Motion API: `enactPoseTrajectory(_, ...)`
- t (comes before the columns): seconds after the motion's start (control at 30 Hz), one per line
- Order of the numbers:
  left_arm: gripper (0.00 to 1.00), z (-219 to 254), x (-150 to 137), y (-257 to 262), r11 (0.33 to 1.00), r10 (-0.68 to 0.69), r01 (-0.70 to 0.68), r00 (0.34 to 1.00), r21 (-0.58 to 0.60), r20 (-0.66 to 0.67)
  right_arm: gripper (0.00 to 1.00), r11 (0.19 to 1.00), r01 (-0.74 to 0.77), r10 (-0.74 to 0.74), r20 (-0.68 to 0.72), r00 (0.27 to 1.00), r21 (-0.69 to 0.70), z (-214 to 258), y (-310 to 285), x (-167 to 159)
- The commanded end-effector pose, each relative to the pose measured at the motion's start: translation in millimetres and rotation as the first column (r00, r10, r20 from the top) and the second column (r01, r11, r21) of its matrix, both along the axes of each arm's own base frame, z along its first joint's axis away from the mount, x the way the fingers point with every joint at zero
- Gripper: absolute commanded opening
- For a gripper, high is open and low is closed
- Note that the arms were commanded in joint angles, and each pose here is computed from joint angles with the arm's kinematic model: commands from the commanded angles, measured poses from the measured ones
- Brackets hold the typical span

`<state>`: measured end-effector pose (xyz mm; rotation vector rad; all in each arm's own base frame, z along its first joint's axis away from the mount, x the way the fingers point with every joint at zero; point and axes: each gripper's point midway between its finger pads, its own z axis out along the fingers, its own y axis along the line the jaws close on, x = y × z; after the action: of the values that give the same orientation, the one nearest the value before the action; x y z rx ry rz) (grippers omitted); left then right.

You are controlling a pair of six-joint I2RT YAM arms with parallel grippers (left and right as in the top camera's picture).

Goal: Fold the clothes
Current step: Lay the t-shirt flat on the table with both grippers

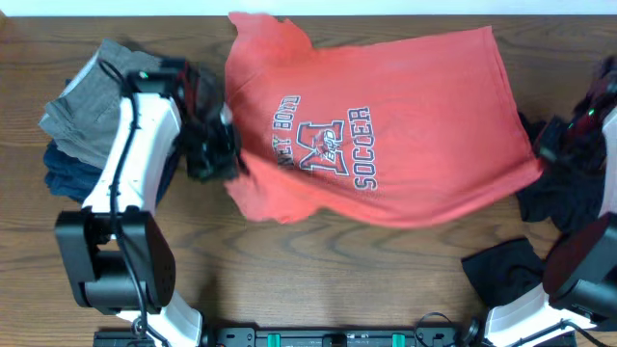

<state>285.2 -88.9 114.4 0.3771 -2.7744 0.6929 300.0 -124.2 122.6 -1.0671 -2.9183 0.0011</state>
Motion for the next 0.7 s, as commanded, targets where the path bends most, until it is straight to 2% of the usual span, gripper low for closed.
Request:
enactPoseTrajectory(0.0,0.06,-24.4,-31.1,7.7,0.998,-0.061,0.063,0.994,0.02,-0.088,0.01,1.0,0.006,-0.006,-0.068,0.998,0.004,-19.5,-4.1,-20.6)
enactPoseTrajectory(0.17,0.06,-43.4,-64.1,20.7,0.992,-0.077,0.094,0.979,0.085,-0.187,0.01,0.999,0.042,-0.04,-0.128,0.991,0.015,-35.4,-7.5,-44.3)
enactPoseTrajectory(0.3,0.06,-39.5,-74.2,32.0,0.986,-0.075,0.103,0.977,0.132,-0.198,0.01,0.997,0.07,-0.072,-0.151,0.986,-0.022,-34.4,-20.0,-57.9)
enactPoseTrajectory(0.53,0.06,-15.0,-70.6,51.6,0.981,-0.025,0.038,0.997,0.189,-0.075,0.01,0.992,0.112,-0.116,-0.087,0.989,-0.052,-17.7,-31.3,-61.8)
enactPoseTrajectory(0.67,0.06,-9.2,-53.1,56.5,0.979,0.025,-0.031,0.999,0.204,0.033,0.01,0.993,0.108,-0.109,-0.023,0.994,-0.054,-14.5,-30.9,-48.8)
